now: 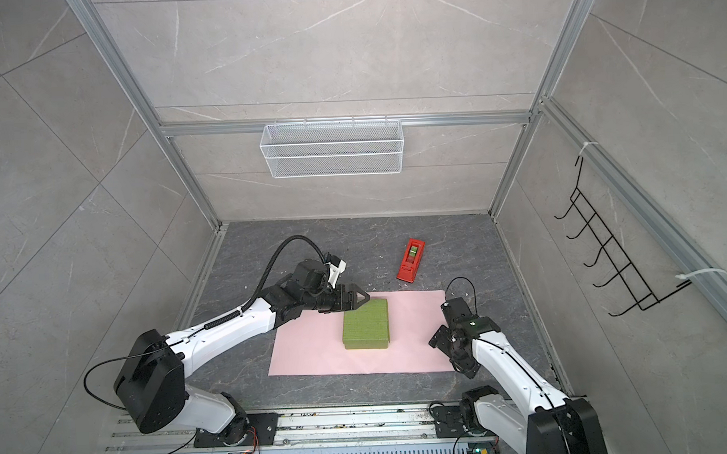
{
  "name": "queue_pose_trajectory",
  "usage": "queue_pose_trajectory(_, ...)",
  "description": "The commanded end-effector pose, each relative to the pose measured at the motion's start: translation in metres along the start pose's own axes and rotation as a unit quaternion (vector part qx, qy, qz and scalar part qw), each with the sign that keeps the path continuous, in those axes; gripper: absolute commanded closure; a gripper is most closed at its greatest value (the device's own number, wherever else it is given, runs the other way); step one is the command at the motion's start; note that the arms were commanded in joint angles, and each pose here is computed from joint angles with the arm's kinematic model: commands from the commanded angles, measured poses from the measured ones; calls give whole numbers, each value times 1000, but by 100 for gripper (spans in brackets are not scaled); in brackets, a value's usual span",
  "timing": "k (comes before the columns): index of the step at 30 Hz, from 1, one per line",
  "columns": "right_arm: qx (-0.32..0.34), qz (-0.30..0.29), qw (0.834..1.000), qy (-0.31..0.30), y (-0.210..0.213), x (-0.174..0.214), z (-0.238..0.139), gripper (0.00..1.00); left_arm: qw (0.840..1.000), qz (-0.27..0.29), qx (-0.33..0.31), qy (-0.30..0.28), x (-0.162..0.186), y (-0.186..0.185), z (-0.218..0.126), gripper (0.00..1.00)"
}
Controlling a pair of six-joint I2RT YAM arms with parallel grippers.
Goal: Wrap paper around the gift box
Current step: 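Lower right gripper to paper's near edge while left gripper hovers above box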
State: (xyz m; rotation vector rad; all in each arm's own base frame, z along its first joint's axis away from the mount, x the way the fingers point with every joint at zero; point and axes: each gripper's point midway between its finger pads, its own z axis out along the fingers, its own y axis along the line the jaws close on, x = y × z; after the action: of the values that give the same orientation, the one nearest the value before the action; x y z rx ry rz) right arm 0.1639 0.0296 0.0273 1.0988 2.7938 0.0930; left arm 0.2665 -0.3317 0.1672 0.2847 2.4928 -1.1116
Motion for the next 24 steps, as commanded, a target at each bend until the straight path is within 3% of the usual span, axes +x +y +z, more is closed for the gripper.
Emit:
queue_pose_trajectory(1, 15, 17, 1000, 10, -4, 4, 4, 3, 1000, 12, 18, -4, -8, -13, -4, 9)
queue_pose_trajectory(11, -29, 26, 999, 16, 14, 4, 18, 4, 1000, 12, 14, -1, -7, -9, 1, 9)
queue_pose_trajectory(24, -128, -35, 991, -20, 49, -8, 4, 8, 1000, 10, 12, -2, -8, -7, 2, 9)
